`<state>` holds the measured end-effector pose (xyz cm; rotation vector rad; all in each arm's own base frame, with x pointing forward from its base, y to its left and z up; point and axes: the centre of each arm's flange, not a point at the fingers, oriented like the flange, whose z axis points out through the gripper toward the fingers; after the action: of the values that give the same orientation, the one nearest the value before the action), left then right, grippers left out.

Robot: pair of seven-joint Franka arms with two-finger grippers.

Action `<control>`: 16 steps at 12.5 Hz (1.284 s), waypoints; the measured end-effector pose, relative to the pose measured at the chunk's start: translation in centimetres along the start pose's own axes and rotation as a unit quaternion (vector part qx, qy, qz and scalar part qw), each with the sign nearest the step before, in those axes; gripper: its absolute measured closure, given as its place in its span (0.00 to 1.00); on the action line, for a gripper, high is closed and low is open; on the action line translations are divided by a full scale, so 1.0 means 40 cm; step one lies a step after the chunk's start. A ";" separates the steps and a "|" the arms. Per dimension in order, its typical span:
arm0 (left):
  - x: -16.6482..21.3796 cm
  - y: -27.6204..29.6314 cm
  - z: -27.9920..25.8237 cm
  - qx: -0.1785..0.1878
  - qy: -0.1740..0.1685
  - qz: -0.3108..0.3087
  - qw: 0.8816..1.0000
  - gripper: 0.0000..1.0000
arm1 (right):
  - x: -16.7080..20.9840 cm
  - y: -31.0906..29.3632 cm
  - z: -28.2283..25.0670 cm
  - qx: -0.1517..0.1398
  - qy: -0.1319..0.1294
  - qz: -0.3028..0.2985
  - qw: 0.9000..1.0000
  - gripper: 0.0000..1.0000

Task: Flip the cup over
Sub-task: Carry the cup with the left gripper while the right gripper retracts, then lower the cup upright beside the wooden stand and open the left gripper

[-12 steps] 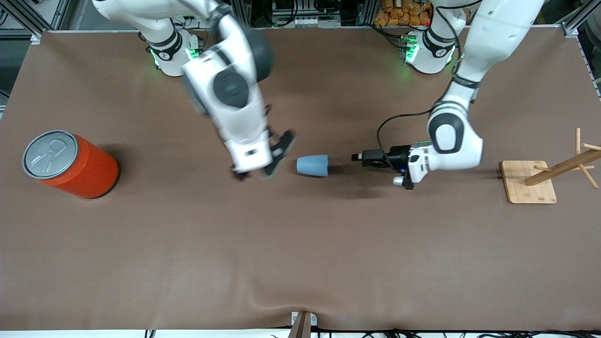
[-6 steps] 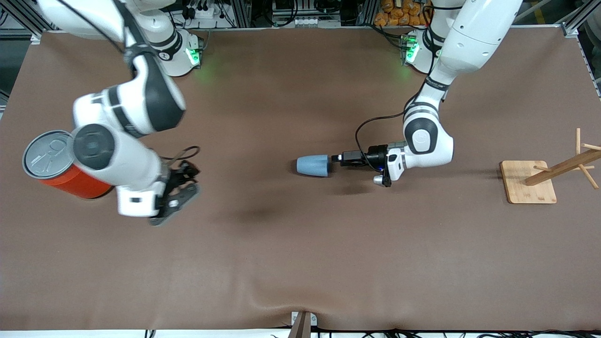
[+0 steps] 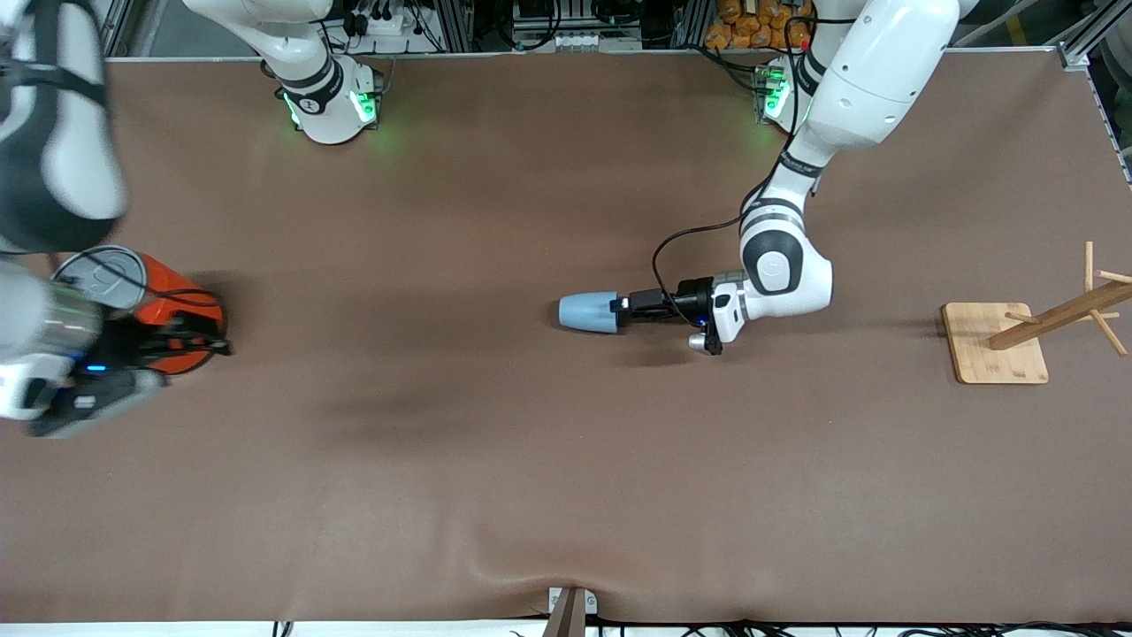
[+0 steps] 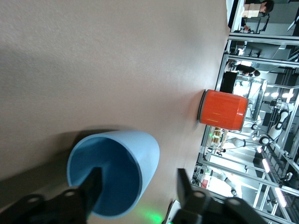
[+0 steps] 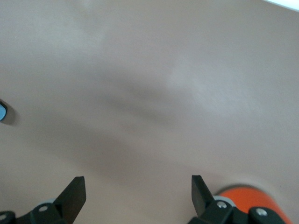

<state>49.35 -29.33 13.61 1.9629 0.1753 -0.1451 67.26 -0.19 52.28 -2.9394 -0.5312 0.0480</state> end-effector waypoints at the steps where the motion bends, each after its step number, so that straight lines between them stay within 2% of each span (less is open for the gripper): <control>1: -0.011 0.001 0.022 -0.008 0.003 -0.008 1.000 0.47 | -0.017 0.001 -0.037 -0.010 0.003 0.033 0.999 0.00; 2: -0.022 0.004 0.047 -0.013 0.005 -0.014 1.000 0.58 | -0.033 -0.016 -0.074 -0.020 0.006 0.088 0.996 0.00; 5: -0.027 0.024 0.096 -0.012 0.009 -0.010 1.000 0.92 | -0.105 -0.030 -0.160 -0.022 -0.002 0.235 0.972 0.00; 7: 0.014 0.044 0.062 -0.007 0.026 0.003 1.000 0.94 | -0.151 -0.022 -0.177 -0.024 0.002 0.311 0.950 0.00; 9: 0.077 0.088 -0.036 0.011 0.031 0.042 0.999 0.94 | -0.201 -0.014 -0.168 -0.036 0.036 0.341 0.938 0.00; 10: 0.110 0.124 -0.106 0.027 0.031 0.064 0.997 0.94 | -0.234 -0.013 -0.150 -0.044 0.049 0.346 0.936 0.00; 13: 0.176 0.217 -0.323 0.099 0.032 0.112 0.988 0.95 | -0.307 -0.033 -0.121 -0.048 0.050 0.349 0.934 0.00; 14: 0.185 0.236 -0.376 0.130 0.029 0.116 0.984 0.95 | -0.311 -0.037 -0.130 -0.048 0.053 0.348 0.935 0.00; 16: 0.193 0.266 -0.458 0.223 0.016 0.105 0.969 0.95 | -0.304 -0.037 -0.172 -0.053 0.058 0.346 0.935 0.00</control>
<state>59.31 -16.08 28.93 2.4182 -0.0509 -0.0130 55.76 -4.08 59.37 -3.0410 0.5495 -0.0763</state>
